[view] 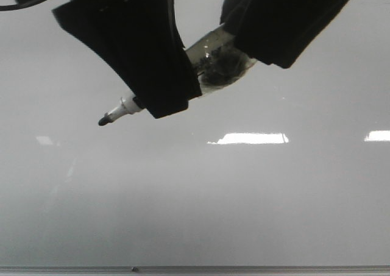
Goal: Write number 5 on whiteboard
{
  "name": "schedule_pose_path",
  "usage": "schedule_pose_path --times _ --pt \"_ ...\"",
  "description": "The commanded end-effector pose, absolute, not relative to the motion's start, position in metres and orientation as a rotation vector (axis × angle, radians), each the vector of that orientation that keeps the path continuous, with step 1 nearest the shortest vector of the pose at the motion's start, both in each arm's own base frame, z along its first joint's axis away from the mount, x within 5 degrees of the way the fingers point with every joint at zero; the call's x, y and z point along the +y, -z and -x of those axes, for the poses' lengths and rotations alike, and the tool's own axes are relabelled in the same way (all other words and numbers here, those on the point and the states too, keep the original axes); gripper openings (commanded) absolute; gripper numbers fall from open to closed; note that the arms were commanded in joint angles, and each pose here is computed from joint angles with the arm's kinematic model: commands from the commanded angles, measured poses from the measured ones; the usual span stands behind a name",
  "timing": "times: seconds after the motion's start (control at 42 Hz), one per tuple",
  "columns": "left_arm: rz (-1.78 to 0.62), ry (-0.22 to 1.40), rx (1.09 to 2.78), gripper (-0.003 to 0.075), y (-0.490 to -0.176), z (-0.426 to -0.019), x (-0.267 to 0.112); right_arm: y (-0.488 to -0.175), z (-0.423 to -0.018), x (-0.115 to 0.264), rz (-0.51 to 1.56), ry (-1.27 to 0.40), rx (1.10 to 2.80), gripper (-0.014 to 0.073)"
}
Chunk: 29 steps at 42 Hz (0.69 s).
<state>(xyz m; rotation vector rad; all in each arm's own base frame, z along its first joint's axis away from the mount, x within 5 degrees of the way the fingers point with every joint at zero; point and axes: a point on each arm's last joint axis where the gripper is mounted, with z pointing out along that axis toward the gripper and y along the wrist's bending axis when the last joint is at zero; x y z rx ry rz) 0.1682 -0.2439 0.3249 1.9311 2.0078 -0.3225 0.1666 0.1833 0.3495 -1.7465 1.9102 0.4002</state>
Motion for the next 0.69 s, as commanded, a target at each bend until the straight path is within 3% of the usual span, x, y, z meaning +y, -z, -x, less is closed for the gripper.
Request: schedule_pose_path --times 0.0,0.143,0.31,0.405,0.667 --pt "-1.872 0.363 1.941 -0.0011 -0.343 -0.164 -0.244 -0.367 -0.163 0.183 1.705 -0.425 1.842 0.0168" --pt "-1.873 0.364 1.944 0.0052 -0.343 -0.164 -0.244 -0.366 -0.163 0.183 1.71 -0.426 1.845 0.0051" --pt "-1.868 0.364 1.944 0.0312 -0.343 -0.164 -0.244 -0.366 -0.163 0.183 1.709 -0.426 1.846 0.0001" --pt "-1.861 0.365 1.938 0.0412 -0.344 -0.164 -0.244 -0.366 -0.163 0.183 1.709 -0.426 1.846 0.0001" --pt "-1.807 0.254 2.001 0.0425 -0.347 -0.168 -0.234 -0.366 -0.163 0.183 1.71 -0.426 1.849 0.0001"
